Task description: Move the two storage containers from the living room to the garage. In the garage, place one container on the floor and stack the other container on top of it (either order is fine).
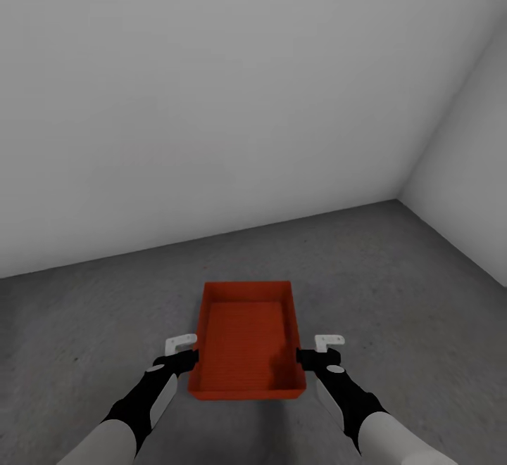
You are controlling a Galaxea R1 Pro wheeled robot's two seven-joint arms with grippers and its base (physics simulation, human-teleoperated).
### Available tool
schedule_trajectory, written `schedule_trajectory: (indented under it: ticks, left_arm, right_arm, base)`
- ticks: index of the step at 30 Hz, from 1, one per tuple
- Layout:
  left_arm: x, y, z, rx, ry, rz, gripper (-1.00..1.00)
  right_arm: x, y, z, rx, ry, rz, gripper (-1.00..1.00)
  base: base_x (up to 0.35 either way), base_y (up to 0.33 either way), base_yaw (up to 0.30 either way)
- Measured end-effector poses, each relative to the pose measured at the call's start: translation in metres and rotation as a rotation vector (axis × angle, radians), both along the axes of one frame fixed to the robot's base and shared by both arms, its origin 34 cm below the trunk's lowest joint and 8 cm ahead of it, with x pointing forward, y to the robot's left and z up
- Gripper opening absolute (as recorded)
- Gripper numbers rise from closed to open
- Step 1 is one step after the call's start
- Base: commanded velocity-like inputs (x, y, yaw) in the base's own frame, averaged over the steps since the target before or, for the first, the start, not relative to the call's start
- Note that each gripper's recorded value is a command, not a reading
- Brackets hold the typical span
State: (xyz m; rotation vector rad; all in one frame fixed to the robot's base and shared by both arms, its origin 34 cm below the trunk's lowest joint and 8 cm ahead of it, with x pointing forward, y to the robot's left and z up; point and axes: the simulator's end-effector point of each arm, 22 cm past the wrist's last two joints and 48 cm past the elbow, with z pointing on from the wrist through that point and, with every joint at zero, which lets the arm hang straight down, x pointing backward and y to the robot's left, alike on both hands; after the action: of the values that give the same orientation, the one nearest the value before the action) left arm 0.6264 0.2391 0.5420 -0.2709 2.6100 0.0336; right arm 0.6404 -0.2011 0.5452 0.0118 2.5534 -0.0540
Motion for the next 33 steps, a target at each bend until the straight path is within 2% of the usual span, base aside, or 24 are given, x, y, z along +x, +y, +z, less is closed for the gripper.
schedule_trajectory:
  ticks: [33]
  left_arm:
    - [-0.003, 0.002, 0.047, 0.004, 0.002, 0.002, 1.00]
  right_arm:
    - [-0.003, -0.003, 0.047, -0.003, 0.002, -0.006, 1.00]
  base:
    - [0.000, 0.000, 0.000]
